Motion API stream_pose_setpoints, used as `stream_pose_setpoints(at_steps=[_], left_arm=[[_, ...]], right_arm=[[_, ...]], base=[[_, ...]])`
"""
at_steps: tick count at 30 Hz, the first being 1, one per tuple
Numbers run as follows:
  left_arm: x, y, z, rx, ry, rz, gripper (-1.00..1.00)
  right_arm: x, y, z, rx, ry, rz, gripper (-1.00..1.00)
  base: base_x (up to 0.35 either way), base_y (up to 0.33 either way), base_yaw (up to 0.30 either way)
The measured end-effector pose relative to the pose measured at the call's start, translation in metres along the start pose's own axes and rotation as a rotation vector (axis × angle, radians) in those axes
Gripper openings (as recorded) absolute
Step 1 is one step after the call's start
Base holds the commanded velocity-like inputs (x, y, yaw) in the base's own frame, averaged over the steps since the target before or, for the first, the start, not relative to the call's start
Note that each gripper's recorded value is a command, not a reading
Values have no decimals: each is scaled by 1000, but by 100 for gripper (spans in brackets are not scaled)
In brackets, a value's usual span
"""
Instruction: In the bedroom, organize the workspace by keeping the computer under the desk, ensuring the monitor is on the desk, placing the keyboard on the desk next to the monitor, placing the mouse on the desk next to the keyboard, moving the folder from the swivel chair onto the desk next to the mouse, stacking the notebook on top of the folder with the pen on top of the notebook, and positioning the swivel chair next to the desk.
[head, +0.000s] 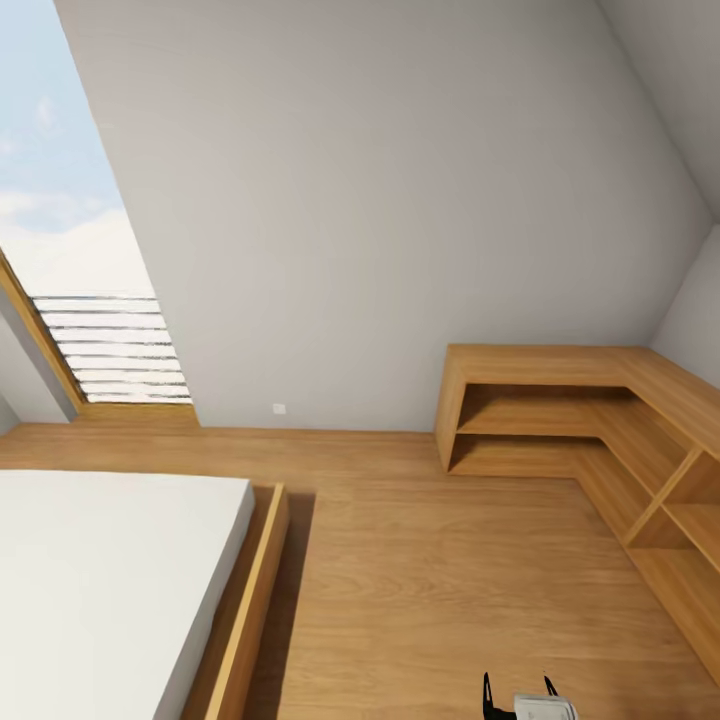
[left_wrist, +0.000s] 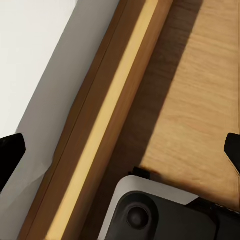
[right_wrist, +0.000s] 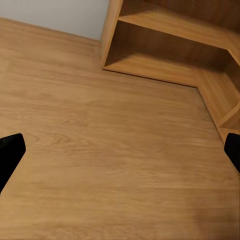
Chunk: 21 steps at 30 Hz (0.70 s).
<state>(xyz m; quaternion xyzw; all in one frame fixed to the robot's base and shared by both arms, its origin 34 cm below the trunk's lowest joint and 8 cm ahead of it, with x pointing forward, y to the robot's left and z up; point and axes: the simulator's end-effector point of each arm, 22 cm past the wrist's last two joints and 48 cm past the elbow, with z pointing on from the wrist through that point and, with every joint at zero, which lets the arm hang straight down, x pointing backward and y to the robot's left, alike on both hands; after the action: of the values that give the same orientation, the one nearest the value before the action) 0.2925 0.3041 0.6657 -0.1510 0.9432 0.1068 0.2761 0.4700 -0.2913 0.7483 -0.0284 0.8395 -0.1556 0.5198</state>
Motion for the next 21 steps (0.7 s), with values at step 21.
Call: stream_pose_setpoints(at_steps=[21], left_arm=[[0, 0, 0, 0, 1, -1, 100]], right_arm=[[0, 0, 0, -3, 0, -3, 100]], base=[[323, 0, -1]])
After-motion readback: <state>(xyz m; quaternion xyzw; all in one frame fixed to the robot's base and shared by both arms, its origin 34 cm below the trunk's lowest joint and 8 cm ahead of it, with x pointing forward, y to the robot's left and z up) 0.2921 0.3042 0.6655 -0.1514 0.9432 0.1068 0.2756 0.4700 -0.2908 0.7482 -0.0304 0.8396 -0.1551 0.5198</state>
